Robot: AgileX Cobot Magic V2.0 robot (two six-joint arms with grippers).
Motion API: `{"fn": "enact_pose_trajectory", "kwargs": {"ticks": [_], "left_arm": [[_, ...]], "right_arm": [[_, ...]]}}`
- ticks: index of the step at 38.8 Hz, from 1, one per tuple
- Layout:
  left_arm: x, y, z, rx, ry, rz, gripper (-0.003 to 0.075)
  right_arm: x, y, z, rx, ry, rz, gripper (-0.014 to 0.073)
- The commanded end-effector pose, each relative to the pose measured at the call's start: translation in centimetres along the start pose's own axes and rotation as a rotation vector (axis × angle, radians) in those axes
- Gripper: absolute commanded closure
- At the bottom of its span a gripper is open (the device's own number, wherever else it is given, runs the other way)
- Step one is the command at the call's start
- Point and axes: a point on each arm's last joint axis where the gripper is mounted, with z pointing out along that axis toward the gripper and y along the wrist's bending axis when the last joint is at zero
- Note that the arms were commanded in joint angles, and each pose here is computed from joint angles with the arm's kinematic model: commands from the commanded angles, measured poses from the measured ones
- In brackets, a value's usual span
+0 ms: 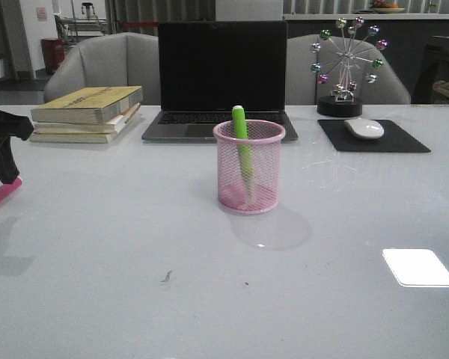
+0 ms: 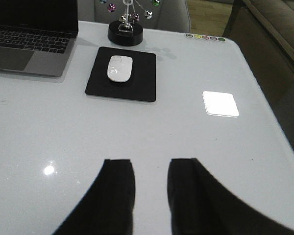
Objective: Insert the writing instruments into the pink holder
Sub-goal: 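Lower the left gripper onto the pink marker and close on it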
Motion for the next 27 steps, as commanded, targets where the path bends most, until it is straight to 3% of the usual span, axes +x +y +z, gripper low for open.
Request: {"fn": "enact_pose_trajectory", "kwargs": {"ticks": [1,27], "left_arm": [[-1.5,-0.3,-1.7,0.002,-0.092,-0.006,0.0396],[-0.5,0.0,1.3,0.003,0.007,-0.004,0.0396]], "right_arm": [[-1.6,-0.2,-0.6,0.018,-0.112,-0.009,0.0276],[-1.6,-0.2,-0.6,0.018,-0.112,-0.009,0.0276]]}}
